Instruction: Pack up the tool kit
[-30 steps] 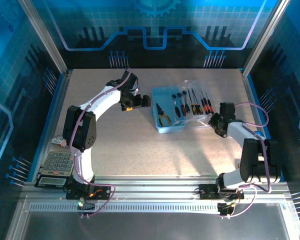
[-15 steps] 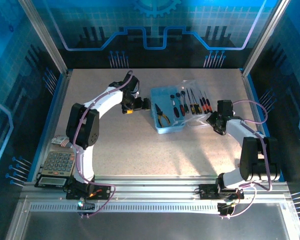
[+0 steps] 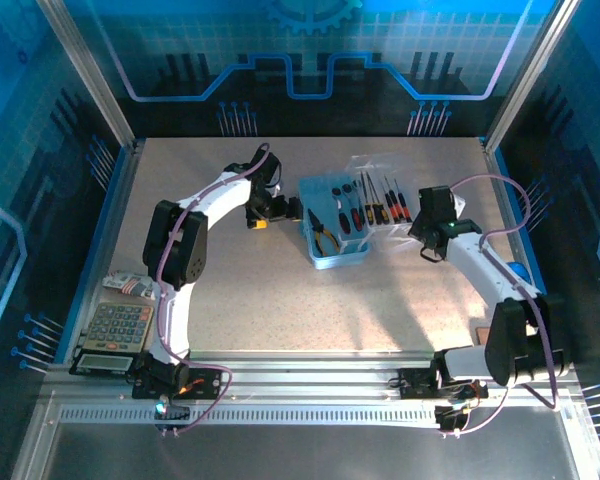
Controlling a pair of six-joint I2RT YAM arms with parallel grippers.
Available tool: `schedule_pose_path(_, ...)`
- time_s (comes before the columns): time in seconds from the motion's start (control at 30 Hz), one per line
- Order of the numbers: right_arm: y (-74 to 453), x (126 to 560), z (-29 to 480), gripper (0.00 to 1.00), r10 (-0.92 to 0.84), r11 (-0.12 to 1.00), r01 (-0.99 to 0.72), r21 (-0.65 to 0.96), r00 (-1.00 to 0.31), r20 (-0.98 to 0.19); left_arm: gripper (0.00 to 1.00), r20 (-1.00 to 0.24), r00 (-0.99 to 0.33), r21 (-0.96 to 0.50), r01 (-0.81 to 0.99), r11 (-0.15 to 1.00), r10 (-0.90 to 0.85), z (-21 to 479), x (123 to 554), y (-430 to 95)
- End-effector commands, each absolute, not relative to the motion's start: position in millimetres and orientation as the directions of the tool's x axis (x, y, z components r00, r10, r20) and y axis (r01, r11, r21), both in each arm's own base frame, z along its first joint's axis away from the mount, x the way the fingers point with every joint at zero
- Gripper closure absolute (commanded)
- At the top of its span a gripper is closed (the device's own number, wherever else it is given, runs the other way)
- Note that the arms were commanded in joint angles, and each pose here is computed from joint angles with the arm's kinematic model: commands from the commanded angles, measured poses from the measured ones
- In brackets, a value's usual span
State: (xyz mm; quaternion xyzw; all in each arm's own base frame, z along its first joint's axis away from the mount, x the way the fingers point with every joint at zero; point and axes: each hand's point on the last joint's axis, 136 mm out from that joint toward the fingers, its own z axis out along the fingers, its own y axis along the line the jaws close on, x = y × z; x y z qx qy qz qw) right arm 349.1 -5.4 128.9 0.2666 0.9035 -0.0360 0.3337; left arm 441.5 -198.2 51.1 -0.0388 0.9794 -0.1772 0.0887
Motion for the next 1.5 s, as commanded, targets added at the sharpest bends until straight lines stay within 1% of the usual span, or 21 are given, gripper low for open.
schedule_pose_path(0.0, 20.9, 357.7, 173.9, 1.0, 0.356, 0.914, 0.388, 0.12, -0.622, -0.697, 0.01, -0.145, -0.985, -0.376, -0.036, 0.926, -0.098, 42.2, 446.5, -206.9)
schedule_pose_path(0.37, 74.8, 347.6, 216.9, 1.0, 0.216, 0.968, 0.237, 0.081, -0.626, -0.749, 0.01, -0.138, -0.985, -0.393, -0.042, 0.918, -0.104, 39.5, 445.8, -209.7)
schedule_pose_path(1.1, 202.3, 306.3, 250.7, 1.0, -0.001, 1.0, -0.023, 0.016, -0.602, -0.798, 0.01, -0.157, -0.982, -0.416, -0.031, 0.909, -0.105, 47.8, 439.9, -210.4)
schedule_pose_path(1.27, 215.3, 303.8, 250.9, 1.0, -0.017, 0.999, -0.051, 0.018, -0.609, -0.793, 0.01, -0.158, -0.982, -0.418, -0.03, 0.908, -0.105, 48.5, 437.6, -209.9)
schedule_pose_path(1.47, 215.6, 305.4, 257.6, 1.0, -0.027, 0.998, -0.062, 0.013, -0.6, -0.799, 0.01, -0.159, -0.981, -0.415, -0.035, 0.909, -0.11, 50.1, 435.4, -205.0)
